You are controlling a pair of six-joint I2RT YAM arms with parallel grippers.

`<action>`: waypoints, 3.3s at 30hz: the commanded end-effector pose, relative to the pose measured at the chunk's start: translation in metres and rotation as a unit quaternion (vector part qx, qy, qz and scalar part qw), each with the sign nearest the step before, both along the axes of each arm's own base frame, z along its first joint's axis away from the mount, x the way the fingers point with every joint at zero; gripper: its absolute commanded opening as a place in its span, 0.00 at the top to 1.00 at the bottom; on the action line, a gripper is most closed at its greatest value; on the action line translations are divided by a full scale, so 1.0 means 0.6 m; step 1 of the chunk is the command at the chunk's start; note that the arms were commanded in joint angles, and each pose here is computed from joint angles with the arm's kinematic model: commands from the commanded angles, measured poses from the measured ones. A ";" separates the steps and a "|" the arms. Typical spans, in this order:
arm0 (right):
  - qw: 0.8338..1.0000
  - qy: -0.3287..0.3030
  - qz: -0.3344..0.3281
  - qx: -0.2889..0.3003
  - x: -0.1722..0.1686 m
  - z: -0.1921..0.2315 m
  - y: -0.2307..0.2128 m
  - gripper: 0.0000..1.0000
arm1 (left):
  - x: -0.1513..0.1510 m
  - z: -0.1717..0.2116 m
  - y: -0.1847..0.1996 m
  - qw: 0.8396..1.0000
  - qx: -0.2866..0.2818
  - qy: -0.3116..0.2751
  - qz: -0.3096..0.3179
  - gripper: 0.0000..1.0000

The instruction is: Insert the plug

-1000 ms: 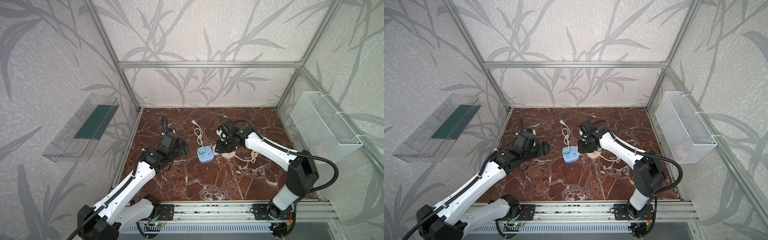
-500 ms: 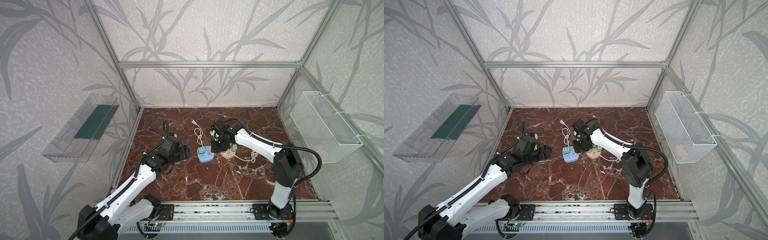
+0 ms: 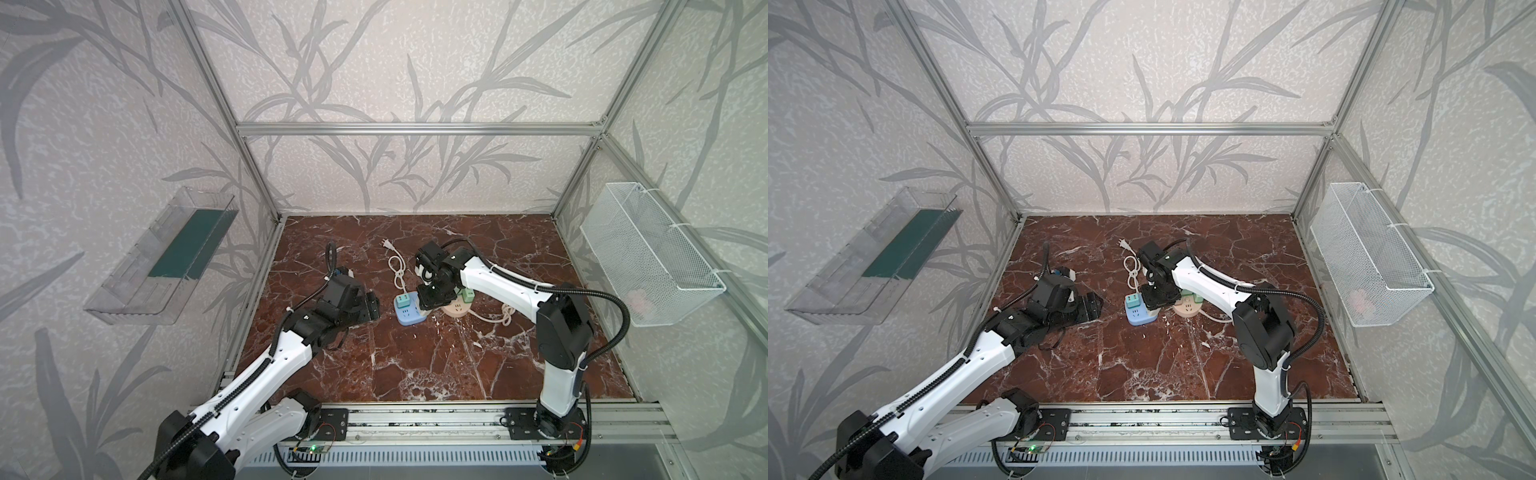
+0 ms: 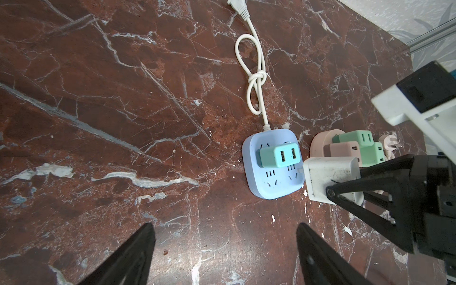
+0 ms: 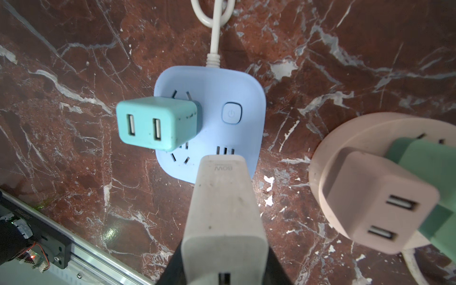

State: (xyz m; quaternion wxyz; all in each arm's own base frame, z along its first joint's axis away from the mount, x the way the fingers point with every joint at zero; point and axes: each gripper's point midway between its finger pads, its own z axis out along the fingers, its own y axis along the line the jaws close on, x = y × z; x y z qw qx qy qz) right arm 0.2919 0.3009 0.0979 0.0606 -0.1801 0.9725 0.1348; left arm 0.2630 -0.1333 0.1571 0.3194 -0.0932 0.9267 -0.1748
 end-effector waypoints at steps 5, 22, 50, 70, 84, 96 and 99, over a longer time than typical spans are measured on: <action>1.000 0.006 0.005 -0.001 0.001 -0.004 0.008 1.00 | -0.001 -0.003 0.004 1.000 -0.005 -0.003 0.005 0.12; 1.000 0.018 0.001 0.025 -0.001 -0.008 0.026 1.00 | -0.001 -0.006 0.005 1.000 -0.008 -0.004 0.007 0.12; 0.999 -0.031 -0.009 0.001 0.010 0.042 -0.001 1.00 | 0.000 -0.012 0.005 1.000 -0.016 -0.001 0.009 0.12; 1.000 -0.001 -0.006 -0.020 -0.001 -0.010 -0.007 1.00 | -0.001 -0.016 0.005 1.000 -0.016 0.000 0.009 0.12; 1.000 0.008 -0.008 -0.025 -0.006 -0.025 -0.008 1.00 | -0.005 -0.023 0.008 1.000 -0.017 0.004 0.012 0.12; 0.999 0.019 -0.002 -0.026 -0.012 -0.039 -0.002 1.00 | -0.006 -0.029 0.009 1.000 -0.017 0.006 0.013 0.12; 0.999 0.024 -0.001 -0.033 -0.014 -0.045 -0.004 1.00 | -0.006 -0.029 0.009 1.000 -0.018 0.006 0.013 0.12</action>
